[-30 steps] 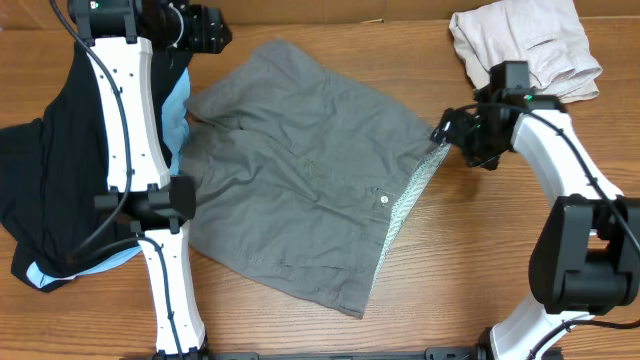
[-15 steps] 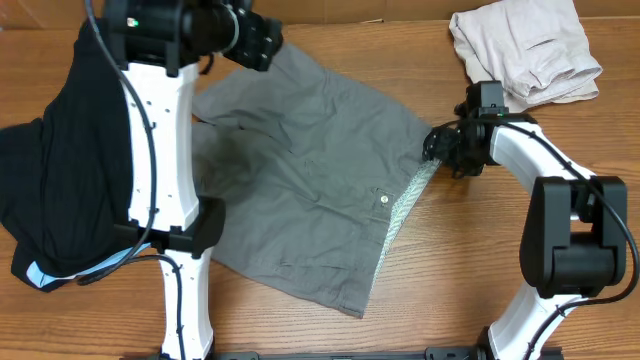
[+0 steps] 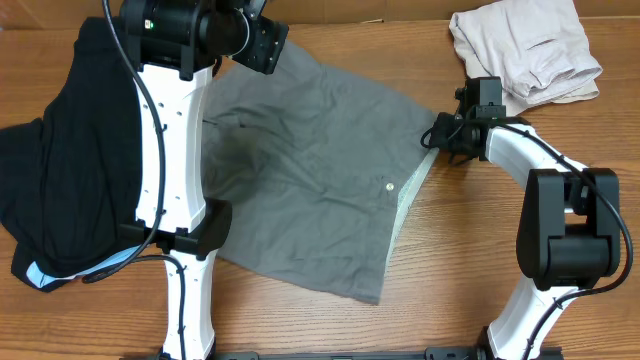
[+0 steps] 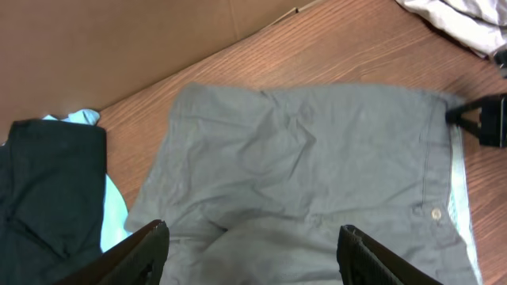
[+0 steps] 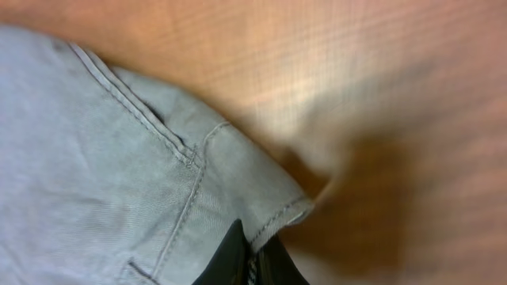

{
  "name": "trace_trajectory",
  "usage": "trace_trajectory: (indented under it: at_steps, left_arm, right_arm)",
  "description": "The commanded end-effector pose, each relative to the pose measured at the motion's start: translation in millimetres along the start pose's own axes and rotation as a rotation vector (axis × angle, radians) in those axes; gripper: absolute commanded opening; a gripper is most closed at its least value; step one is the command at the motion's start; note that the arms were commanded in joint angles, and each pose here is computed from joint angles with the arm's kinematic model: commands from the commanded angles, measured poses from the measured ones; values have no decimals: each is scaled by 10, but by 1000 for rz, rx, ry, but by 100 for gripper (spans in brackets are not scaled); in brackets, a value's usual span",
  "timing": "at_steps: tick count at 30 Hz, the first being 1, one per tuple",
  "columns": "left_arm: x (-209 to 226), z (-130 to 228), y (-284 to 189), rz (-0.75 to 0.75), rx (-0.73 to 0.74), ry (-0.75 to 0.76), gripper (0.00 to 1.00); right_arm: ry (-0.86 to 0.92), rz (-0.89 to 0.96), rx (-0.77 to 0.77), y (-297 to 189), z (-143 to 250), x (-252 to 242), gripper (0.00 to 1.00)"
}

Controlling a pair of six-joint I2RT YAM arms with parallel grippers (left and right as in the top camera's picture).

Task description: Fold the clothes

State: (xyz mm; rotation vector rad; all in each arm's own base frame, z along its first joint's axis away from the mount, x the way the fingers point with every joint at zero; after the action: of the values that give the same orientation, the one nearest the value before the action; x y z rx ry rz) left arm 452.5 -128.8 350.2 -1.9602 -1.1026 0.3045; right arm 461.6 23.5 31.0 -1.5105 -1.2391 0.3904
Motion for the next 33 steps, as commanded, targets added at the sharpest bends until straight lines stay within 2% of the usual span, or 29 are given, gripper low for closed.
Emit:
trace_trajectory:
  at_steps: [1, 10, 15, 16, 17, 18, 19, 24, 27, 33]
  left_arm:
    - [-7, -37, -120, -21, -22, -4, 70]
    - [46, 21, 73, -34, 25, -8, 72]
    - [66, 6, 214, -30, 34, -9, 74]
    - [68, 8, 230, -29, 37, -9, 74]
    - [69, 10, 239, -28, 38, -9, 75]
    - [68, 12, 241, -28, 39, -9, 75]
    - [70, 10, 241, -28, 38, -9, 76]
    - [118, -68, 166, -52, -4, -15, 79]
    - [157, -106, -145, -82, -54, -89, 84]
    - [175, -19, -753, -116, -107, -212, 95]
  right_arm:
    - [1, 18, -112, -13, -277, 4, 4]
    - [27, -58, -334, -382, -1114, 174, 4]
    - [47, -60, -358, -637, -1413, 168, 4]
    - [40, -70, -343, -688, -1431, 207, 20]
    - [33, -80, -325, -732, -1434, 249, 62]
    - [13, -96, -295, -793, -1421, 309, 95]
    - [10, -110, -269, -853, -1406, 358, 100]
    - [7, -200, -136, -1363, -1263, 635, 100]
    - [3, -255, -91, -2091, -1106, 823, 100]
    - [-1, -273, -140, -3189, -763, 866, 100]
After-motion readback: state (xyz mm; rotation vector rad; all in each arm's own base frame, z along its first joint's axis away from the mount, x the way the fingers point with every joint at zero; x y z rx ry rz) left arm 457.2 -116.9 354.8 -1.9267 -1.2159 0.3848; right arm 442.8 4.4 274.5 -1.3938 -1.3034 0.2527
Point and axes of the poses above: each gripper's point midway between its finger pads, its own y axis out along the fingers, its own x axis along the line the jaws close on, z = x × y, the point moved 2 cm from there along -y, back along the fingers, and after that the axes turned 13 degrees about y, right-handed, at the moved point
